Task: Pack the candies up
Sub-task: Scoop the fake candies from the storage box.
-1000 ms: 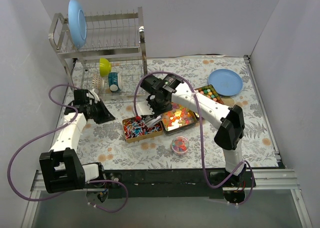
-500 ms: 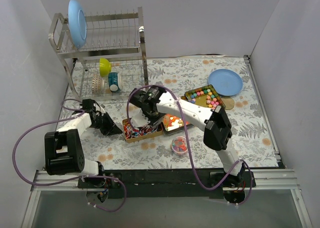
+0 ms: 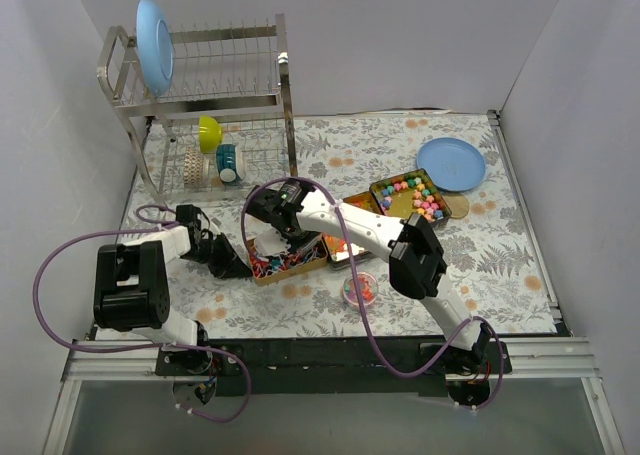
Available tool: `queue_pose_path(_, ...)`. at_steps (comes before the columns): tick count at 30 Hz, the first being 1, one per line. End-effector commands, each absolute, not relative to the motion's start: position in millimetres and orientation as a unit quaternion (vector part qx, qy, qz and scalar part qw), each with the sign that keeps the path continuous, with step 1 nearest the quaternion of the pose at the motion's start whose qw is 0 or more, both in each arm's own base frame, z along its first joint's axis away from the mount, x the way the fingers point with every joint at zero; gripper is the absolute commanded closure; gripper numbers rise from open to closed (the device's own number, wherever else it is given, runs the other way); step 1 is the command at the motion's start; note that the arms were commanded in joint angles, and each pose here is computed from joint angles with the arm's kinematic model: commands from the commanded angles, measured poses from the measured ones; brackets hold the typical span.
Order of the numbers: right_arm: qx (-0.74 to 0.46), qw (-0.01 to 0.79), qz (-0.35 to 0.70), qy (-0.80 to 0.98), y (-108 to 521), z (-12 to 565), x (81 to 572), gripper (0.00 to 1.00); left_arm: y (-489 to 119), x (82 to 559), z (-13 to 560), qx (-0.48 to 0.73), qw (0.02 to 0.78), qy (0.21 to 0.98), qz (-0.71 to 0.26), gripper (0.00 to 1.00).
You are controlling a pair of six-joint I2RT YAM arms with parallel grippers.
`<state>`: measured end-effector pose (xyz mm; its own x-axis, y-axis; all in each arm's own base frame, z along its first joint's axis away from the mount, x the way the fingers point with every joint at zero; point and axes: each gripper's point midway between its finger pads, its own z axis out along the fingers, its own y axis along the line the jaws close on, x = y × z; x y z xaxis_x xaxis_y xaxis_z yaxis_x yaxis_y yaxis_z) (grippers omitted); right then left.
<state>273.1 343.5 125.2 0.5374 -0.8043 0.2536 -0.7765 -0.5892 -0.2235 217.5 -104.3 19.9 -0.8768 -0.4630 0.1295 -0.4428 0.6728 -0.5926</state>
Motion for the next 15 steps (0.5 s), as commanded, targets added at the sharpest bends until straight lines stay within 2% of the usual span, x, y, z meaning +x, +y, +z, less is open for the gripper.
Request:
queue_pose_path(1, -0.86, 0.025, -0.129, 0.494, 343, 103, 256, 0.99, -118, 221, 29, -0.236, 0.02, 0.904, -0.356, 1.0)
queue_pose_path(5, -0.852, 0.014, -0.116, 0.511, 339, 94, 250, 0.99, -119, 222, 30, -0.235, 0.021, 0.903, -0.36, 1.0)
queue_pose_path(15, -0.849, 0.061, -0.077, 0.519, 378, 87, 254, 0.99, -119, 226, 33, -0.232, 0.033, 0.902, -0.363, 1.0)
